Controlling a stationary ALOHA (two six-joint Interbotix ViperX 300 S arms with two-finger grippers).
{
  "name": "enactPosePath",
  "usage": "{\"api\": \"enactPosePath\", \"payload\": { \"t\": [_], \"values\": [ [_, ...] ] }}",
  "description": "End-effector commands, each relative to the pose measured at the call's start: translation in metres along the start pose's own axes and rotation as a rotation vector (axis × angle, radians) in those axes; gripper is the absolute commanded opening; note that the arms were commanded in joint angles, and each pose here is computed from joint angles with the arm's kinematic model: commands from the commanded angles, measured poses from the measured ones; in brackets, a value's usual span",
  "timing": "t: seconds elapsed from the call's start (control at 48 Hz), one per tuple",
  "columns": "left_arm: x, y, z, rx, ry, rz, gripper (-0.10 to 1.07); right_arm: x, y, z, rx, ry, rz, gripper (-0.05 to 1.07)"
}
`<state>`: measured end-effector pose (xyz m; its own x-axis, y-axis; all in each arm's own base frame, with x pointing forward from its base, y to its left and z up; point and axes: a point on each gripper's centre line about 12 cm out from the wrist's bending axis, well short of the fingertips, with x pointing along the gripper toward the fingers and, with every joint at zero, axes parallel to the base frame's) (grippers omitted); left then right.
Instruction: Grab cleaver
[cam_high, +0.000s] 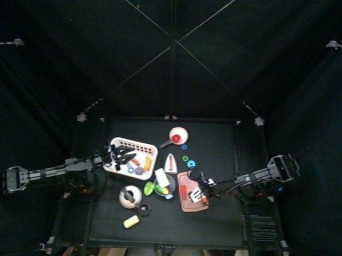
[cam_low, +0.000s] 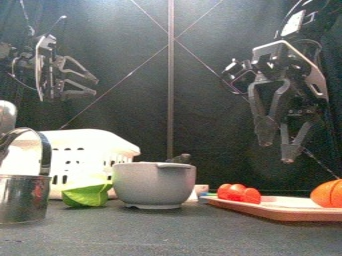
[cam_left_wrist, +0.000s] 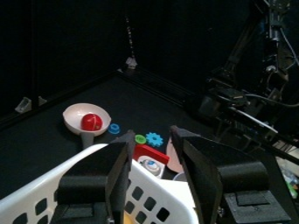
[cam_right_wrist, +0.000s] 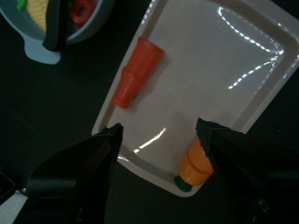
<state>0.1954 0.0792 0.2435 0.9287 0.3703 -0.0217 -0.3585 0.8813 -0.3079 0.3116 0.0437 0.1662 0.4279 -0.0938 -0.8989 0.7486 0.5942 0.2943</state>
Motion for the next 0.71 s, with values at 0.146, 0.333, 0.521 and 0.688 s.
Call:
{"api": "enactPosePath", "payload": {
  "t": [0.146,0.333,0.521,0.688],
  "values": [
    [0.001,0.000,0.003,-0.001,-0.008,0.001,0.79,-0.010,0.021,0.037,-0.006,-0.116,0.139,0.98],
    [0.001,0.000,0.003,-0.004,-0.007,0.003,0.79,-0.006,0.047,0.057,-0.028,-0.170,0.236,0.98],
    [0.001,0.000,0.003,-0.001,-0.009,0.003,0.79,0.007,0.060,0.065,-0.078,-0.195,0.271,0.98],
    [0.001,0.001,0.003,-0.001,-0.009,0.008,0.79,0.016,0.067,0.066,-0.094,-0.202,0.338,0.98]
  ]
}}
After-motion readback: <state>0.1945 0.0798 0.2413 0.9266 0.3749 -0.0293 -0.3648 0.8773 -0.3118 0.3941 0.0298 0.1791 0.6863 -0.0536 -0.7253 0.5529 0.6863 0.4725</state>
